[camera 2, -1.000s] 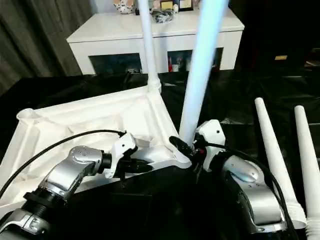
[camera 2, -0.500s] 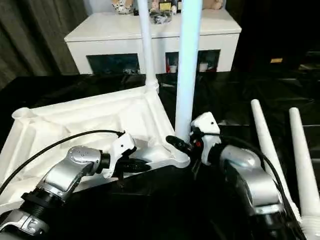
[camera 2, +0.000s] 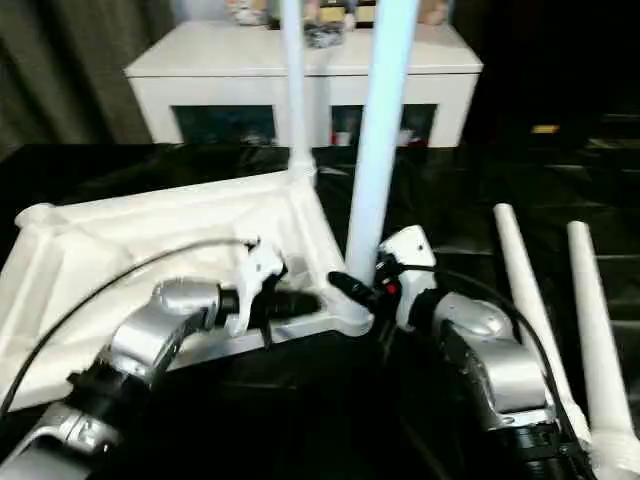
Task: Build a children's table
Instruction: Insert table leg to table base, then rotate leg to tighten
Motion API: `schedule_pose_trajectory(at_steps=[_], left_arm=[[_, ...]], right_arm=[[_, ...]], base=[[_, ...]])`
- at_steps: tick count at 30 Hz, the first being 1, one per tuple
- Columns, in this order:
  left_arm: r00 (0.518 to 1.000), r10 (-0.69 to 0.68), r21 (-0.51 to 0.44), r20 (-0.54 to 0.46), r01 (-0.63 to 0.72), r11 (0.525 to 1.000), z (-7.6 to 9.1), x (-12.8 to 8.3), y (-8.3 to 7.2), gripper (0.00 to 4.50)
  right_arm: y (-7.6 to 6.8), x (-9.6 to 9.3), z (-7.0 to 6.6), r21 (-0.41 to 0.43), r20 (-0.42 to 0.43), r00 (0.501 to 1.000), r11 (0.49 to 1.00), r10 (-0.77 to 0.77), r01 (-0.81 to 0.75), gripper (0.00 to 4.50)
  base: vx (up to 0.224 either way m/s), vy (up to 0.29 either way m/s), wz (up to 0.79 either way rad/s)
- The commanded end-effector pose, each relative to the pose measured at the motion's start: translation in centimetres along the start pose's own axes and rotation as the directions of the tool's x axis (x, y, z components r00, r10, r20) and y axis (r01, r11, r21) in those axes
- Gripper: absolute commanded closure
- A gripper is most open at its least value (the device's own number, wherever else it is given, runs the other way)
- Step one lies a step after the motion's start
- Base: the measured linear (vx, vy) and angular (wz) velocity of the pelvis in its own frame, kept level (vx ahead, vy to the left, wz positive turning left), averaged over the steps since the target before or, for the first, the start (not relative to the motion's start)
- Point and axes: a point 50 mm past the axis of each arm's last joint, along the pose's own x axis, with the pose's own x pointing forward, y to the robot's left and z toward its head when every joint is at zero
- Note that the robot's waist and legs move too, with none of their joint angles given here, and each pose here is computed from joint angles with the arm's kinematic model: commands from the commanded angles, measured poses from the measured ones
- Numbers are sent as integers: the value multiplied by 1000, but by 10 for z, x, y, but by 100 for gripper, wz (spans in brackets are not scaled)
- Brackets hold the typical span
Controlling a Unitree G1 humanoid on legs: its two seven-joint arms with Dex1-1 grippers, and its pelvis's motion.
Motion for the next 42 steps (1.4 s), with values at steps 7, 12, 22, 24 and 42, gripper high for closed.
schedule_pose_trajectory(at_steps=[7, 12, 22, 24, 42], left_arm=[[995, 41, 15, -87, -40, 999, -8, -3, 9, 334], [989, 40, 66, -143, -30, 997, -12, -12, 9, 296], [988, -27, 3, -150, 28, 1000, -17, -19, -1, 283], [986, -33, -1, -161, 33, 999, -18, -19, -2, 282], [985, -85, -55, -149, 78, 995, -14, -22, -16, 282]], right_arm=[[13, 2, -41, 173, -152, 987, 985, 55, -28, 264], [12, 2, -41, 167, -154, 987, 986, 49, -23, 264], [12, 3, -41, 165, -157, 986, 986, 48, -22, 264], [12, 3, -41, 164, -159, 986, 986, 50, -23, 264], [12, 3, -42, 160, -161, 986, 987, 47, -21, 264]], base=[[0, 0, 0], [0, 0, 0], [0, 0, 0], [0, 0, 0], [0, 0, 0]])
